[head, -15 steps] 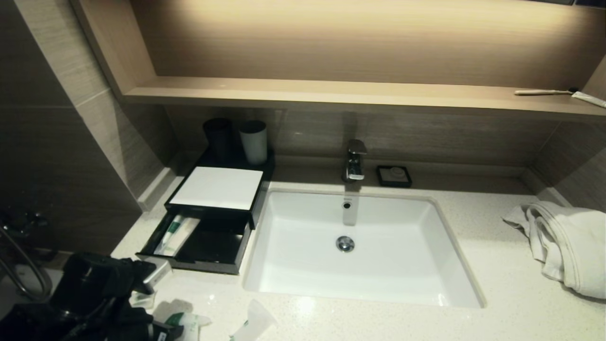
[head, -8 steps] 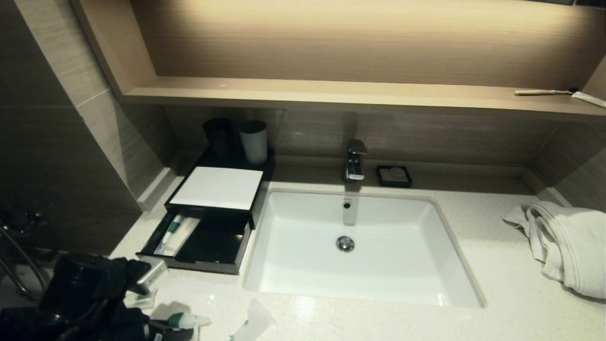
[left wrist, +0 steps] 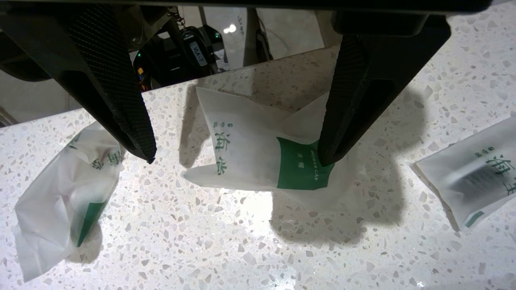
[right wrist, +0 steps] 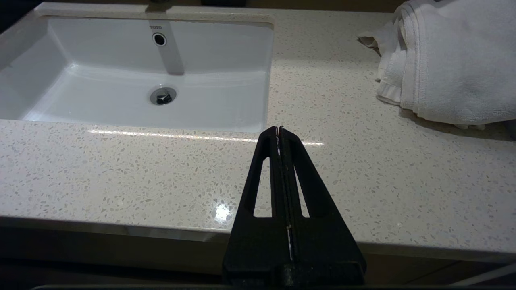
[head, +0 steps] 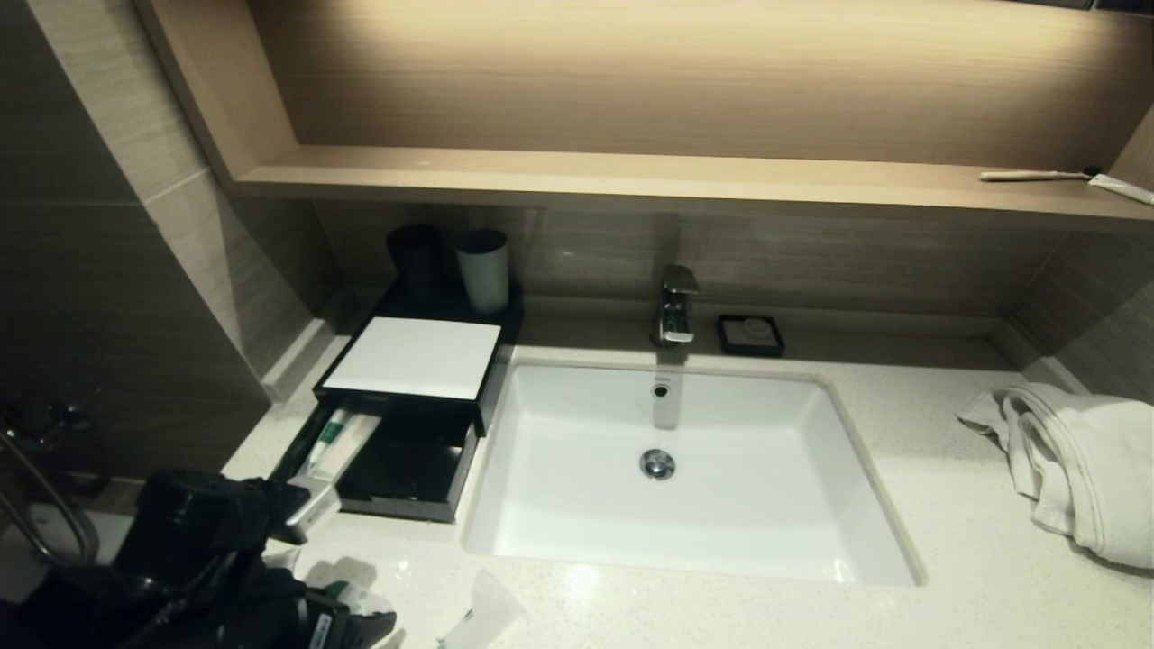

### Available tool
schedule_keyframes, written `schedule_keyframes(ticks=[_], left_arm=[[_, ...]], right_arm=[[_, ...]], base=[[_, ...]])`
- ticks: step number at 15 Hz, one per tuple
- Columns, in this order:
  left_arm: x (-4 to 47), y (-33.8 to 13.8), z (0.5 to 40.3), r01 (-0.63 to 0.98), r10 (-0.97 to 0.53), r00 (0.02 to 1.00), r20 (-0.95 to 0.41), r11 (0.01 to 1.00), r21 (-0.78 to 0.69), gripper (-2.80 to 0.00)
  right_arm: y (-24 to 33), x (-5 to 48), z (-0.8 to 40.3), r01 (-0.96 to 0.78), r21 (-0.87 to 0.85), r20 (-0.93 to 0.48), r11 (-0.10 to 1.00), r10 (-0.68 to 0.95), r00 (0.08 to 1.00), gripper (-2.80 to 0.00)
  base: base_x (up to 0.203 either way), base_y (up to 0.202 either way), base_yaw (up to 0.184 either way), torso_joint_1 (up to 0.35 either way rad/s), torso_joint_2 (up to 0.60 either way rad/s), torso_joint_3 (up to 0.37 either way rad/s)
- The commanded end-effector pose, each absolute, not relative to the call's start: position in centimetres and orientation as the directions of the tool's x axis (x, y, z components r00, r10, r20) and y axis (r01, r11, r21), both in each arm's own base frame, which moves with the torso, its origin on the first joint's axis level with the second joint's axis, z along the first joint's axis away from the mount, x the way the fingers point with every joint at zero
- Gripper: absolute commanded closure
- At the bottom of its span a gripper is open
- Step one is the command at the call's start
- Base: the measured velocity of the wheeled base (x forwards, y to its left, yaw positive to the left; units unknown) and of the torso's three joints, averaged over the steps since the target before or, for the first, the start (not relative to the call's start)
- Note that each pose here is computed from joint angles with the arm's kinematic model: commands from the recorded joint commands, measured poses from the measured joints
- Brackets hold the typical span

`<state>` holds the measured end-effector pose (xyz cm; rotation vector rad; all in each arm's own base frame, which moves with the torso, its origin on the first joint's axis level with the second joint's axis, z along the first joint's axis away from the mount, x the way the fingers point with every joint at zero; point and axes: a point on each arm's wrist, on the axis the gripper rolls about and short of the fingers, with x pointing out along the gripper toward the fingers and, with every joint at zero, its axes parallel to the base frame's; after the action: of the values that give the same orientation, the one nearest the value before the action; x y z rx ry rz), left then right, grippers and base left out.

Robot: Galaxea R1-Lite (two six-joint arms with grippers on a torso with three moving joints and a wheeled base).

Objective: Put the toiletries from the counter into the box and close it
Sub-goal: Pick up the bathroom toiletry

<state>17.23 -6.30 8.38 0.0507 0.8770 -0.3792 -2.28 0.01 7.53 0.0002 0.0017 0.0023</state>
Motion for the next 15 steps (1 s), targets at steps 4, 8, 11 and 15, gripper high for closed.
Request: schedule_keyframes(ticks=[4,8,11,15], left_arm=[[17.4,-6.35,7.76,0.339,-0.294,0.556,-0.777,0.934,-0.11,-2.8],[17.37,-6.34,7.89,0.339,-0.294,0.563,-0.773,0.934,-0.109,-2.8],[17.26,-6.27,7.94,0.338,-0.294,0.565,-0.771,0.935,-0.109,0.0],[17.18,-6.24,7.94,0.338,-0.294,0.565,-0.771,0.935,-0.109,0.0]], right_arm=[[0.0,-2.28,7.53,-0.002,0.0,-0.002,1.0,0.002,1.0,0.0],[0.0,-2.28,7.53,-0.002,0.0,-0.002,1.0,0.002,1.0,0.0],[0.01,-2.28,7.53,-0.003,0.0,-0.002,1.0,0.003,1.0,0.0],[0.01,-2.28,7.53,-0.002,0.0,-0.002,1.0,0.002,1.0,0.0]], base=[[0.0,0.0,0.0,0.0,0.0,0.0],[0.0,0.0,0.0,0.0,0.0,0.0],[0.0,0.0,0.0,0.0,0.0,0.0],[0.0,0.0,0.0,0.0,0.0,0.0]])
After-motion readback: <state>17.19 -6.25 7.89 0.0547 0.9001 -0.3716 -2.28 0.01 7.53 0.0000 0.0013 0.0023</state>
